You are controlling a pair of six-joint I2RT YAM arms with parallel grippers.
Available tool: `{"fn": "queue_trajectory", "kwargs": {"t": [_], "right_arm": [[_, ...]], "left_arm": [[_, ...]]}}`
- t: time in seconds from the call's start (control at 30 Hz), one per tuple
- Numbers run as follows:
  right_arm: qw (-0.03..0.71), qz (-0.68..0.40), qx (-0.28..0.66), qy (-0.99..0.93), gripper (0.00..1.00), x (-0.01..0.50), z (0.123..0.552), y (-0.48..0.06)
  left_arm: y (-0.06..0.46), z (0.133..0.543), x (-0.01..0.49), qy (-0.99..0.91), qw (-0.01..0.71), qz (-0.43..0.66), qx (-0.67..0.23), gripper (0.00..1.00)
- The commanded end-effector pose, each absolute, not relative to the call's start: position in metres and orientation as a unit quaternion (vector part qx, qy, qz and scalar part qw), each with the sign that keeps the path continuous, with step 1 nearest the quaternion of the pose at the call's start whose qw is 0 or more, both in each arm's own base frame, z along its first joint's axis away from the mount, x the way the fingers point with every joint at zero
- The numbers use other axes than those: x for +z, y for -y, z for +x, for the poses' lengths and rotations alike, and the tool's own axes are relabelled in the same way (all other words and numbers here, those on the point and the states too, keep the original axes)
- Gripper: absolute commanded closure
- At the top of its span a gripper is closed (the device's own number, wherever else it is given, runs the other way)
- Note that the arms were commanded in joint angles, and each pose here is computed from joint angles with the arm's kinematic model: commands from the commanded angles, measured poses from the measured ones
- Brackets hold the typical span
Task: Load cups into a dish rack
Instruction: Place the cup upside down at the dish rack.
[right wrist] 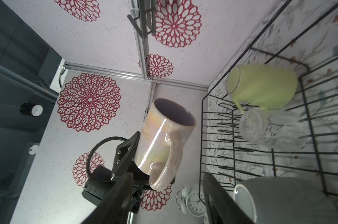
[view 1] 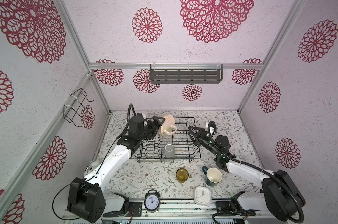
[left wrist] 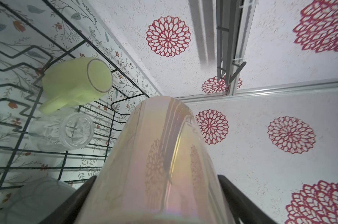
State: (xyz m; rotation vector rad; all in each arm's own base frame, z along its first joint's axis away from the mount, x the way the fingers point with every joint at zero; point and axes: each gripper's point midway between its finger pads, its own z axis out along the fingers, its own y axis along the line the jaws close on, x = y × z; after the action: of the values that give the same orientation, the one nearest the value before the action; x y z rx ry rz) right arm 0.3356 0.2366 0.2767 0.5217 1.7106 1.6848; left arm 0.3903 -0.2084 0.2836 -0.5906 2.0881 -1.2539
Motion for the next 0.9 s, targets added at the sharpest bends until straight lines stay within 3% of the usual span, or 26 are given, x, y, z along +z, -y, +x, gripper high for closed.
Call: {"fn": "queue_trajectory", "kwargs": {"t": [0.0,0.4,0.7,0.87], "right_arm": [[0.405,0.198,0.568,-0.689,0.38,0.265,0.343,-0.203],[0.503,0.192,0.441,-0.718,0.35,0.264,0.347,-0.136],[0.498,0.183,0.409,-0.743,0.35,0.249,0.352,-0.128],[0.494,0.183,0.398,-0.751,0.35,0.24,0.355,-0.127]], "left_arm": [[0.227,0.389,0.308,-0.822,0.327,-0.133,-0.447,0.44],[0.276,0.413,0.294,-0.909,0.294,0.002,-0.294,0.46],[0.289,0.448,0.247,-0.944,0.26,0.052,-0.197,0.46],[0.302,0.464,0.223,-0.944,0.259,0.074,-0.191,0.46]]}}
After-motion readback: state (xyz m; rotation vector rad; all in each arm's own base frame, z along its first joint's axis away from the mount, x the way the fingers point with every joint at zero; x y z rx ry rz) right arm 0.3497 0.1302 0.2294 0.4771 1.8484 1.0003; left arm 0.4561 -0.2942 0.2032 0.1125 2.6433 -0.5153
